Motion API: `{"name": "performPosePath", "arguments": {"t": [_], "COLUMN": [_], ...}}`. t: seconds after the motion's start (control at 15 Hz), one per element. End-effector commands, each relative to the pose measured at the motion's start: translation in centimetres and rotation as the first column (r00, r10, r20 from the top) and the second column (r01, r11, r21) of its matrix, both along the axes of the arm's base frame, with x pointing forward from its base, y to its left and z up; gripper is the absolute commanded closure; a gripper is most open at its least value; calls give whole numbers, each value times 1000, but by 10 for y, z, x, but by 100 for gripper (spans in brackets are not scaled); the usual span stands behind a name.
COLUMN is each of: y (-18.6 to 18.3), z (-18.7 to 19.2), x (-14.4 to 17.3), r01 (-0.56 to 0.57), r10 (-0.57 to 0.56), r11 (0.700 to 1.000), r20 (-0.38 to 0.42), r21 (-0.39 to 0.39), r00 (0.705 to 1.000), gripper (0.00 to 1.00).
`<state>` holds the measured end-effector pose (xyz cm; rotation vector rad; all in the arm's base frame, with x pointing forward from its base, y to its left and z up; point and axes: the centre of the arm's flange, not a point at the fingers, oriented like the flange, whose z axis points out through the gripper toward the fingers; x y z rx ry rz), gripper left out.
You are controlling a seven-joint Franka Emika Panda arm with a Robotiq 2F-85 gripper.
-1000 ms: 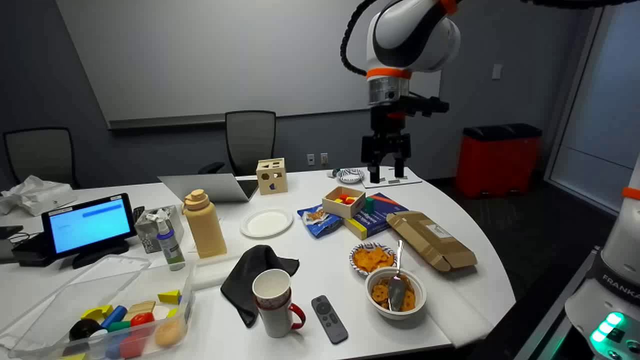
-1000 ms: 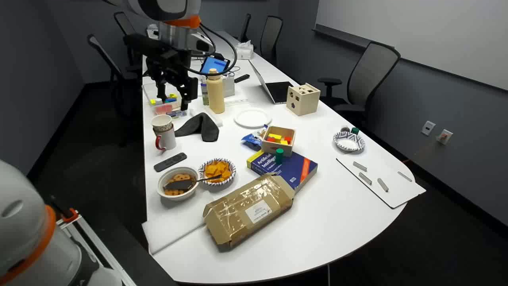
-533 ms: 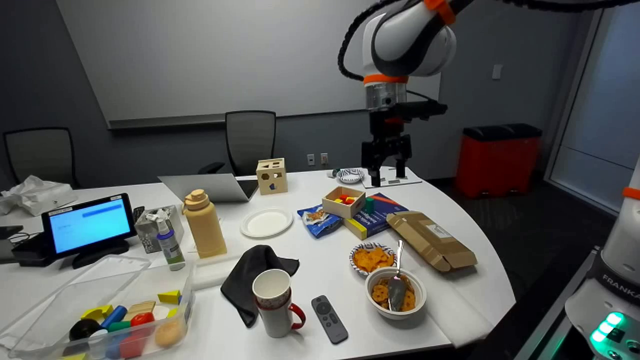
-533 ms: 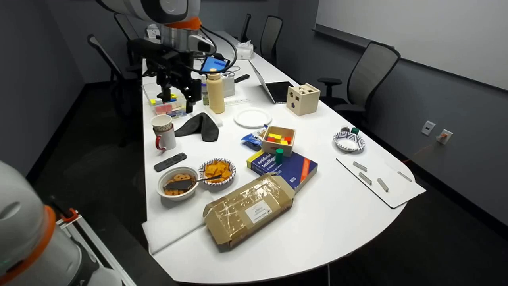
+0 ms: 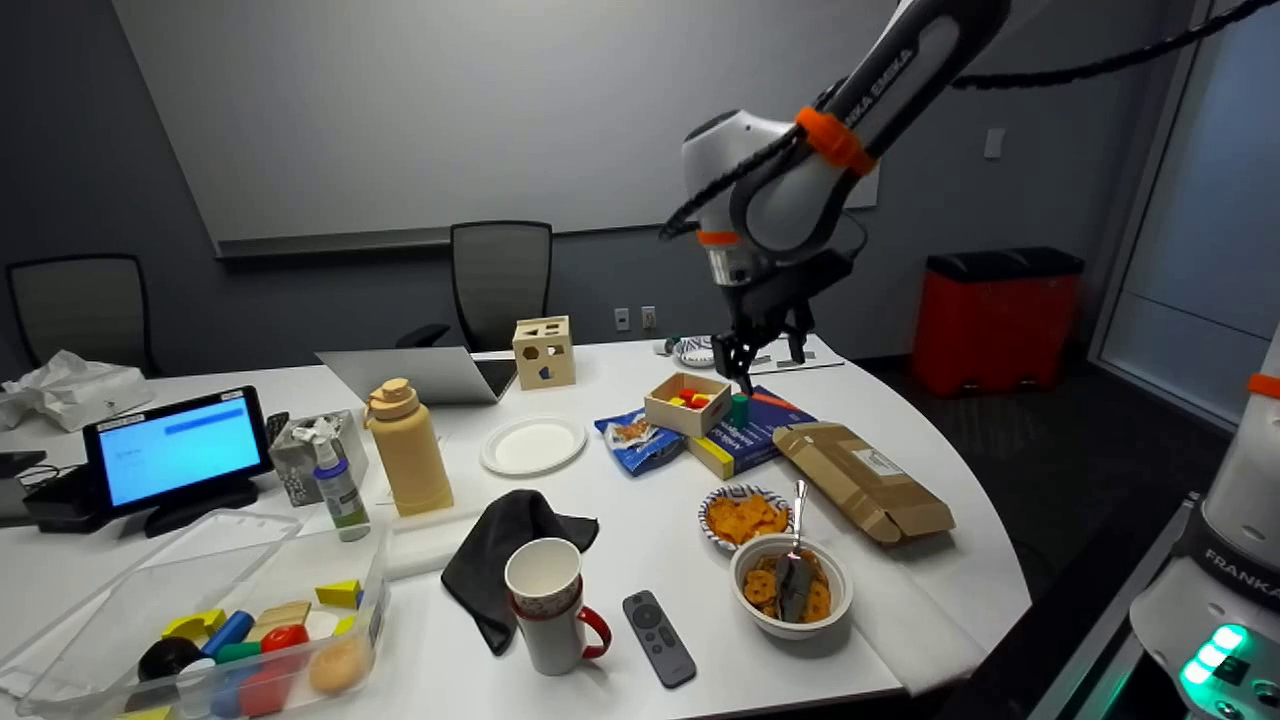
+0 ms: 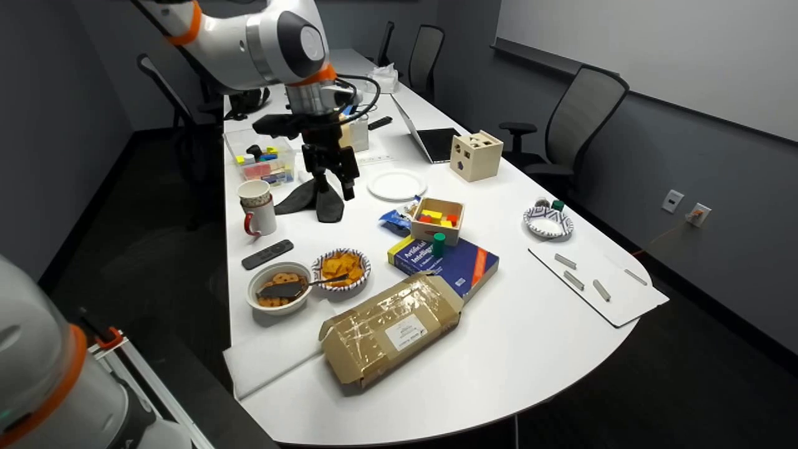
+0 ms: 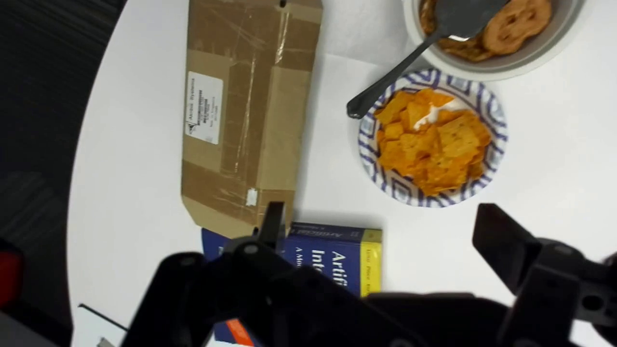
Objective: Open the cardboard box
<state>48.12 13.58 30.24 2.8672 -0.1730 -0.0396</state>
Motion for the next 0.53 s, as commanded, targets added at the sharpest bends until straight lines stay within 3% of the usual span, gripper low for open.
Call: {"name": "performPosePath", "arguments": {"t": [0.0,0.47], "y": [1,-24], "z": [-58,-150], "x": [35,51], "r01": [97,219], "r10": [-99,-234], "r11": [984,944], "r20": [-6,-34], "r21": [-151,-246], "r00": [995,972], "gripper": [0,0]}}
